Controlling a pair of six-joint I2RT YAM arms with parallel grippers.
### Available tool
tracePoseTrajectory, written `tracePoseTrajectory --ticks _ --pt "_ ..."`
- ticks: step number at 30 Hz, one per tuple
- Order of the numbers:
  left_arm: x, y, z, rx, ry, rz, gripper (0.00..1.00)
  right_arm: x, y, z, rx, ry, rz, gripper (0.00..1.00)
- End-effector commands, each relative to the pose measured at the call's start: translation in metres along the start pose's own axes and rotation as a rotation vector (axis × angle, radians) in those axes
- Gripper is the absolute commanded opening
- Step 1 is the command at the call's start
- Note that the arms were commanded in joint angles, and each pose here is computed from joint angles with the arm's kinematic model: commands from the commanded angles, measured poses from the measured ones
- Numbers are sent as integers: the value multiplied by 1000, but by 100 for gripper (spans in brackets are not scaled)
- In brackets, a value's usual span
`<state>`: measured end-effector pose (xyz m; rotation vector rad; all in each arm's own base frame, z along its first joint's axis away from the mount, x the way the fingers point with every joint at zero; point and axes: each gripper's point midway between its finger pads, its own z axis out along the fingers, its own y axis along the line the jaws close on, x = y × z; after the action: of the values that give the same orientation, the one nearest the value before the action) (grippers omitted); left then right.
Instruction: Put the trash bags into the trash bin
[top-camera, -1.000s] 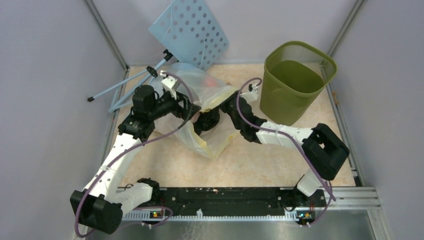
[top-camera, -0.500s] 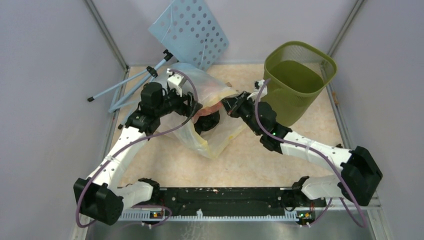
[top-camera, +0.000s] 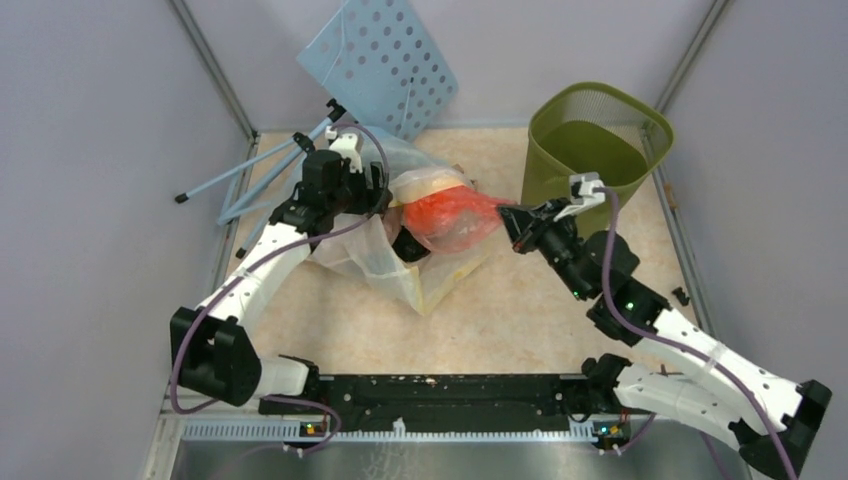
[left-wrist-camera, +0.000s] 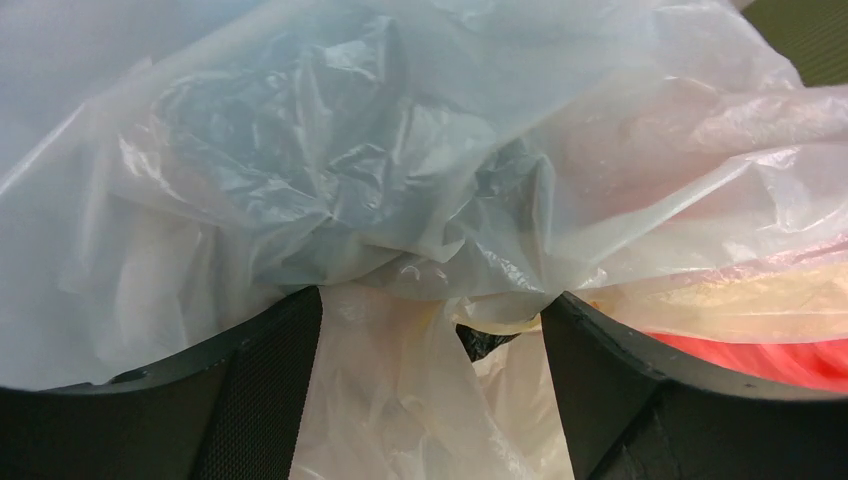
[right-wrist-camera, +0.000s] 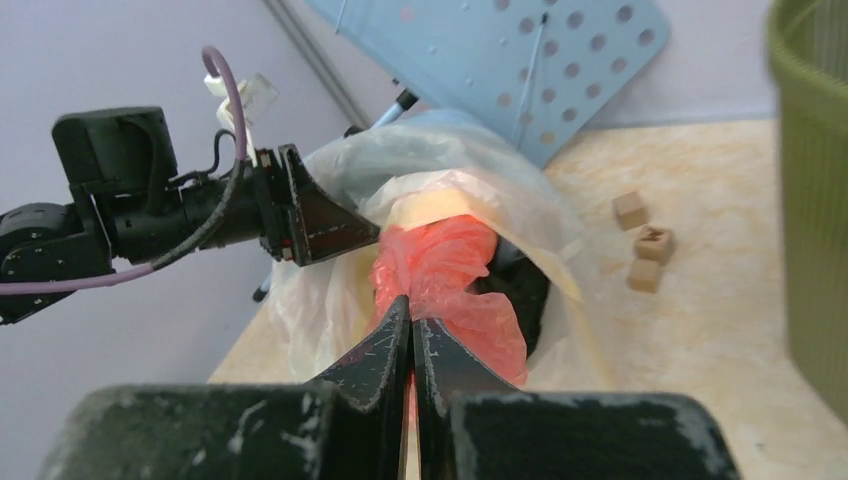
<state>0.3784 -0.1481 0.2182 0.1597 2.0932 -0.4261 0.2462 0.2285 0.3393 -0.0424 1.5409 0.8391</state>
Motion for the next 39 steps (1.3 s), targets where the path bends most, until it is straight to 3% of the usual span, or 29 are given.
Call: tracePoseTrajectory --ticks 1,5,9,16,19,22,25,32,34,39 --pt "-24 -1 3 -13 -58 -68 85 -34 -28 -29 118 -82 -132 0" --pt "-27 -6 1 14 -65 -54 85 -63 -41 -59 164 -181 -189 0" --pt "-31 -11 -9 30 -74 -55 86 -66 -55 -79 208 -174 -219 0" --pt "-39 -54 -56 207 -63 -5 89 -18 -56 -99 176 50 -118 0" --pt "-50 -64 -84 238 -92 17 91 10 -72 -104 226 108 -92 0" --pt "-54 -90 -109 374 -110 20 89 31 -80 -104 232 122 -46 0" --pt "-34 -125 -115 548 -38 -10 74 43 -84 -101 233 118 -15 0" --pt "32 -180 -63 657 113 34 7 60 -91 -96 263 145 -2 0" --pt "43 -186 -41 654 126 18 0 64 -93 -96 271 165 -7 0" --pt "55 -189 18 561 62 102 0 62 -95 -100 284 162 -3 0"
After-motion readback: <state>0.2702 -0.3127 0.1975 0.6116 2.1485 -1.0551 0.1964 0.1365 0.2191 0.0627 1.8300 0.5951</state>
